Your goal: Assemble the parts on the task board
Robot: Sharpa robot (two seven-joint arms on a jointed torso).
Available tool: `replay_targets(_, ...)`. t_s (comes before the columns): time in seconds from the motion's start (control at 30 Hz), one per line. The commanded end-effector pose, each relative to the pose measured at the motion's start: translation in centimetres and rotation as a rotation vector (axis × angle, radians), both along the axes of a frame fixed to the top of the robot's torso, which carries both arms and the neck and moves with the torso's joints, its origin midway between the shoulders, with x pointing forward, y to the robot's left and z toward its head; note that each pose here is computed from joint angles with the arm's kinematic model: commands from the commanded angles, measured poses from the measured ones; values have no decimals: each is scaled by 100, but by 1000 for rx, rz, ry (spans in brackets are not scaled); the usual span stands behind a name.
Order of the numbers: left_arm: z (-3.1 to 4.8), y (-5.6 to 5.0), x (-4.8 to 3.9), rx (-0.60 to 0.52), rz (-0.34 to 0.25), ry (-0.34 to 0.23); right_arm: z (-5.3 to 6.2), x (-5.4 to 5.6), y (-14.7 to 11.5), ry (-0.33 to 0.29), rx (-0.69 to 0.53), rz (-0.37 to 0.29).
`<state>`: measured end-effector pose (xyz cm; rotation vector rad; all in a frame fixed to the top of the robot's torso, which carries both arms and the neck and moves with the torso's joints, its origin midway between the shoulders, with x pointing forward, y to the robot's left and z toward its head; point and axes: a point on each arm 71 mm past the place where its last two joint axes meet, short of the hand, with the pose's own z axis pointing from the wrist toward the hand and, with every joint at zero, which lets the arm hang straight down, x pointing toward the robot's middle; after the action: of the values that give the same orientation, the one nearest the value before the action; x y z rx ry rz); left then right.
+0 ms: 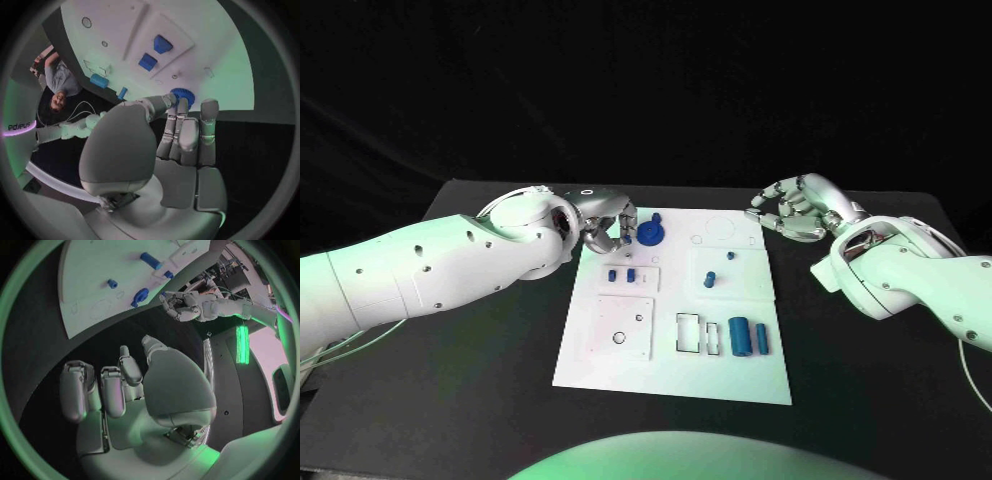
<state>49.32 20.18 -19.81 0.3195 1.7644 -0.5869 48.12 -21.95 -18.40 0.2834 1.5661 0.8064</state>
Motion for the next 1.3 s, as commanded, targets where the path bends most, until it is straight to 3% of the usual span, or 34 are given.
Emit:
replay_targets(0.03, -40, 3, 1, -6, 5, 33, -3, -5, 13, 0, -4, 13)
replay_targets(0.4, -134, -4, -2, 1, 5, 66, -5, -4, 21, 0, -4, 15)
replay_targets(1.3, -230, 7, -4, 15, 9, 119, -10, -7, 30, 1, -4, 17)
